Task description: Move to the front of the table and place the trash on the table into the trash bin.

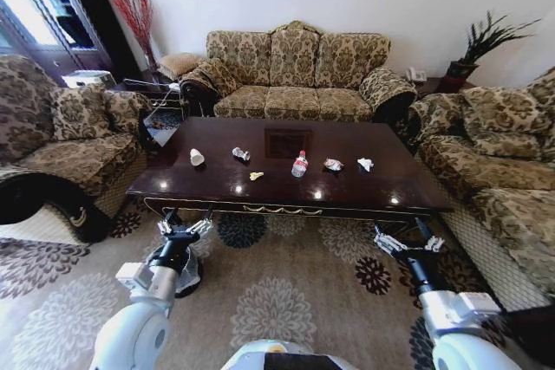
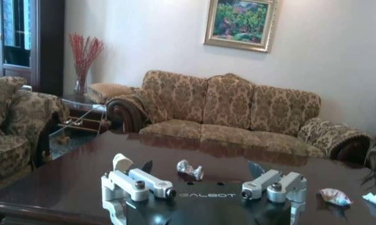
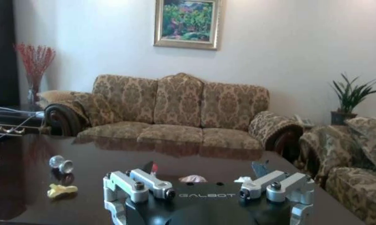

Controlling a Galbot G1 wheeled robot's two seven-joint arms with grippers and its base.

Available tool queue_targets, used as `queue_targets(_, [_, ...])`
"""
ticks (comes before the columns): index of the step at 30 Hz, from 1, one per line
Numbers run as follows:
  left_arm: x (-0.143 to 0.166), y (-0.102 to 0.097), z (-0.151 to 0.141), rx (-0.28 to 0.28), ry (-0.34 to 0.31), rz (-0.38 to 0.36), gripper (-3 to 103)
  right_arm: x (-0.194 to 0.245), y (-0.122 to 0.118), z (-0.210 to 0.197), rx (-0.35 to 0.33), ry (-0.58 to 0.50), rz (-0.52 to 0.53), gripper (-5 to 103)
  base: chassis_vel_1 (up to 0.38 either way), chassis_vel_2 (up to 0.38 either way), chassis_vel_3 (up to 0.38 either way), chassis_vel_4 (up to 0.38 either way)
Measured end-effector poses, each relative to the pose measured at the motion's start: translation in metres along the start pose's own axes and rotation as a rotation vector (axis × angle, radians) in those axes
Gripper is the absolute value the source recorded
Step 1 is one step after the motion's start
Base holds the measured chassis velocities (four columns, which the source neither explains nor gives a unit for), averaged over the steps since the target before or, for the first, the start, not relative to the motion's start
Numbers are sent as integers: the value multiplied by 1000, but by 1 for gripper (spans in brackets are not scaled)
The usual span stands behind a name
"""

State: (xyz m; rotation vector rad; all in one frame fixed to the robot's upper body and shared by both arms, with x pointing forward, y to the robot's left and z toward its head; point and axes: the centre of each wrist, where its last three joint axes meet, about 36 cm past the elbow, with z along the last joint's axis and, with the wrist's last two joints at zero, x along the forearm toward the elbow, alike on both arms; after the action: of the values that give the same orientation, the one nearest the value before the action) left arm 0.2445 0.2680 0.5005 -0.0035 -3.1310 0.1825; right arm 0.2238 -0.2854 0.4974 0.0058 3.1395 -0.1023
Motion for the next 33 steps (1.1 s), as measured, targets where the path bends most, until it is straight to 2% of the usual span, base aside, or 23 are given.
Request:
queue_targets(13, [2, -1, 0, 2, 4, 0, 100, -4, 17, 1, 22, 5, -19, 100, 0, 0, 0, 0])
queue_targets(33, [7, -2, 1, 6, 11, 1, 100, -2, 16, 2, 28, 3, 22, 100, 0, 0, 0, 0])
